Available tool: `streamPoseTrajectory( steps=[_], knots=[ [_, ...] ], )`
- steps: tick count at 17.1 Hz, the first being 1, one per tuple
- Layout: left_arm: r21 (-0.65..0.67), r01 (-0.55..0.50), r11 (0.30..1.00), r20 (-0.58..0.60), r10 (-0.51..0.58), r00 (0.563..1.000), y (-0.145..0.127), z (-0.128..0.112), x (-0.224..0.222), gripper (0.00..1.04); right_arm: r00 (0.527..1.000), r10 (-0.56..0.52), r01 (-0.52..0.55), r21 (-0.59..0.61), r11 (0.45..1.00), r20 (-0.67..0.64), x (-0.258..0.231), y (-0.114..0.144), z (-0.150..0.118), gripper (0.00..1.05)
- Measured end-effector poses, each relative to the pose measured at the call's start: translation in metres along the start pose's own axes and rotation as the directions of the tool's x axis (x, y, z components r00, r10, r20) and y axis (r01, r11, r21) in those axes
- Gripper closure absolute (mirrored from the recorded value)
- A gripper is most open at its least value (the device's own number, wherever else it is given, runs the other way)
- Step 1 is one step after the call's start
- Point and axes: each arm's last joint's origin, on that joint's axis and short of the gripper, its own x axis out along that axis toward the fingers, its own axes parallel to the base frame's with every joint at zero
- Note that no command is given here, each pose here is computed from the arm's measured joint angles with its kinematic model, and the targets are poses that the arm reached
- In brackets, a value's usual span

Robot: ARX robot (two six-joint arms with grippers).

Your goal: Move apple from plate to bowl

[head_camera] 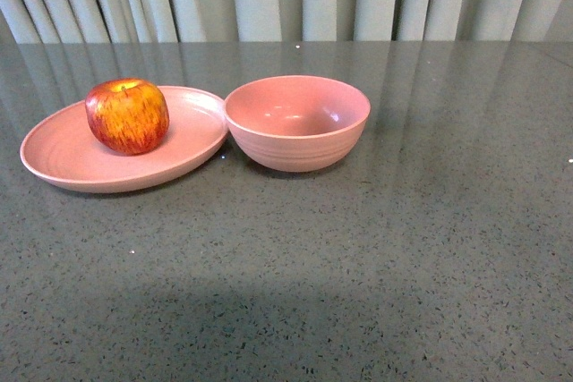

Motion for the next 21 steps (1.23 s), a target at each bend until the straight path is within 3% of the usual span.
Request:
streamPoseTrajectory(
  steps=[2,5,7,11,16,18,21],
  knots=[
    [0.0,0.0,1.0,0.0,0.0,1.0,0.0,0.0,0.0,0.07,0.984,-0.005,0.011,-0.03,1.0,0.179,-0.055,-0.011,0.004,0.06],
    [0.0,0.0,1.0,0.0,0.0,1.0,0.0,0.0,0.0,0.07,0.955,-0.03,0.047,-0.05,0.998,0.296,-0.118,-0.026,-0.019,0.06],
    [0.0,0.0,1.0,0.0,0.0,1.0,0.0,0.0,0.0,0.07,0.951,-0.053,0.075,-0.061,0.995,0.305,-0.156,-0.034,-0.049,0.06],
    [0.0,0.0,1.0,0.0,0.0,1.0,0.0,0.0,0.0,0.07,0.921,-0.126,0.148,-0.03,0.989,0.369,-0.207,-0.052,-0.083,0.06],
    [0.0,0.0,1.0,0.0,0.0,1.0,0.0,0.0,0.0,0.07,0.915,-0.253,0.238,0.084,0.968,0.315,-0.229,-0.073,-0.119,0.07],
    [0.0,0.0,1.0,0.0,0.0,1.0,0.0,0.0,0.0,0.07,0.884,-0.293,0.326,-0.033,0.945,0.364,-0.236,-0.071,-0.133,0.3],
    [0.0,0.0,1.0,0.0,0.0,1.0,0.0,0.0,0.0,0.07,0.888,-0.316,0.365,-0.096,0.926,0.334,-0.227,-0.077,-0.153,0.63]
  ],
)
